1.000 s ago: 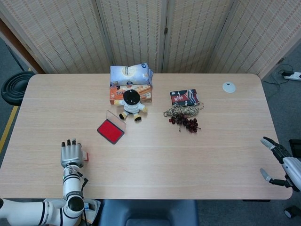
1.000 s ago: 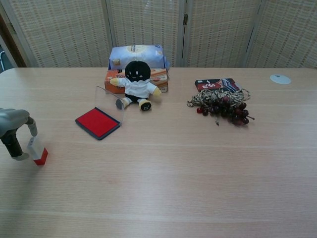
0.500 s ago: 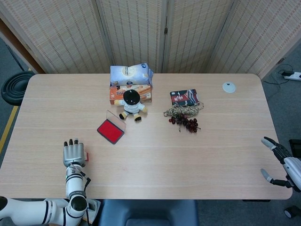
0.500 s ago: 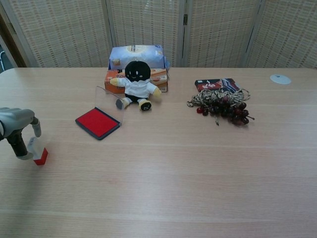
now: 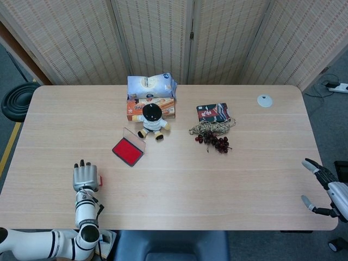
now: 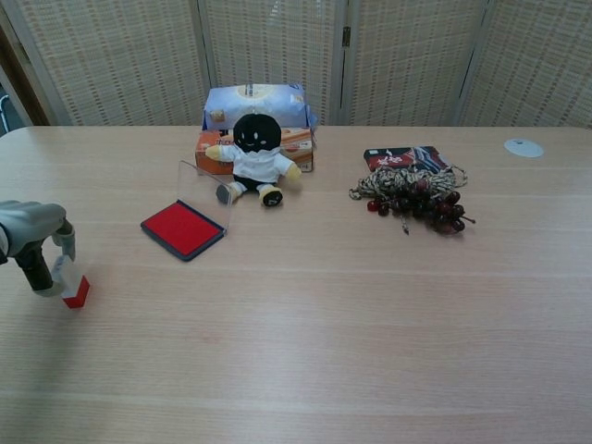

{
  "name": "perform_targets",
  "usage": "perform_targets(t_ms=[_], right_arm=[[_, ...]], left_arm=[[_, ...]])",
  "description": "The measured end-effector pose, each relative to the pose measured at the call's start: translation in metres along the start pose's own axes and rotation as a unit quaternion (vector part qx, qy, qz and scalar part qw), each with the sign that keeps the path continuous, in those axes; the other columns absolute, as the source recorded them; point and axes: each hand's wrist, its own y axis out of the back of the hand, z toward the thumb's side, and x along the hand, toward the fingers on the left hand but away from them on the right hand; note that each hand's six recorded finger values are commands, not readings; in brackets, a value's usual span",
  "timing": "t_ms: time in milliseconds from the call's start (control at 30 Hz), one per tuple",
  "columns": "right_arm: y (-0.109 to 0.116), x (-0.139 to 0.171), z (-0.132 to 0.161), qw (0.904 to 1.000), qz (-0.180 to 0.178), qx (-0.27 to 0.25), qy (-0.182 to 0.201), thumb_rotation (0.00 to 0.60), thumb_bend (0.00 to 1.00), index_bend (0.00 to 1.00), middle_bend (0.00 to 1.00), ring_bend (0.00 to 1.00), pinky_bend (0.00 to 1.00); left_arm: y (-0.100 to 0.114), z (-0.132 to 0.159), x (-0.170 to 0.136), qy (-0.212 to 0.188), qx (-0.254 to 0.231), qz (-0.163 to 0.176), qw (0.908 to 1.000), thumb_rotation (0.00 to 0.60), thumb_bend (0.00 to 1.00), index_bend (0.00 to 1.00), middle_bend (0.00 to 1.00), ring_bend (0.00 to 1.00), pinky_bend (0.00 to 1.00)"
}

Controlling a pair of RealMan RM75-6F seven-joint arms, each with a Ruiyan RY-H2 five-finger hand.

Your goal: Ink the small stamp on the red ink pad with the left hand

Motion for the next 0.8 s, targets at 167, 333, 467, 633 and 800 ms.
perform_targets(t_ms=[167,333,467,633,800], right_arm=[[-0.001,-0.002,-0.001,1.0000,0.002,0.001,-0.003,0.600,0.38,0.02,0.00,0.00,0.00],[-0.002,-0.002,0.000,1.0000,0.001,0.003,-0.004,0.600,0.38,0.02,0.00,0.00,0.00],[-0.001,-0.002,0.000,1.0000,0.000,0.004,-0.005,0.600,0.38,0.02,0.00,0.00,0.00],[-0.002,-0.002,-0.001,1.0000,0.000,0.006,-0.007,0.600,0.38,0.02,0.00,0.00,0.00],[-0.001,-0.003,-0.003,0.9999,-0.002,0.006,-0.012,0.600,0.38,0.02,0.00,0.00,0.00]], left_arm=[[0.000,-0.001,0.003,-0.003,-0.007,0.002,1.0000,0.600,0.30,0.40,0.26,0.14,0.16],[0.002,-0.002,0.003,-0.004,-0.016,0.006,0.9998,0.600,0.30,0.45,0.32,0.19,0.21],[0.003,-0.004,0.001,-0.005,-0.023,0.010,0.9997,0.600,0.30,0.49,0.37,0.23,0.25],[0.006,-0.005,0.000,-0.006,-0.028,0.016,0.9995,0.600,0.30,0.52,0.40,0.26,0.27],[0.014,-0.008,0.000,-0.006,-0.032,0.025,0.9992,0.600,0.30,0.53,0.41,0.26,0.28]])
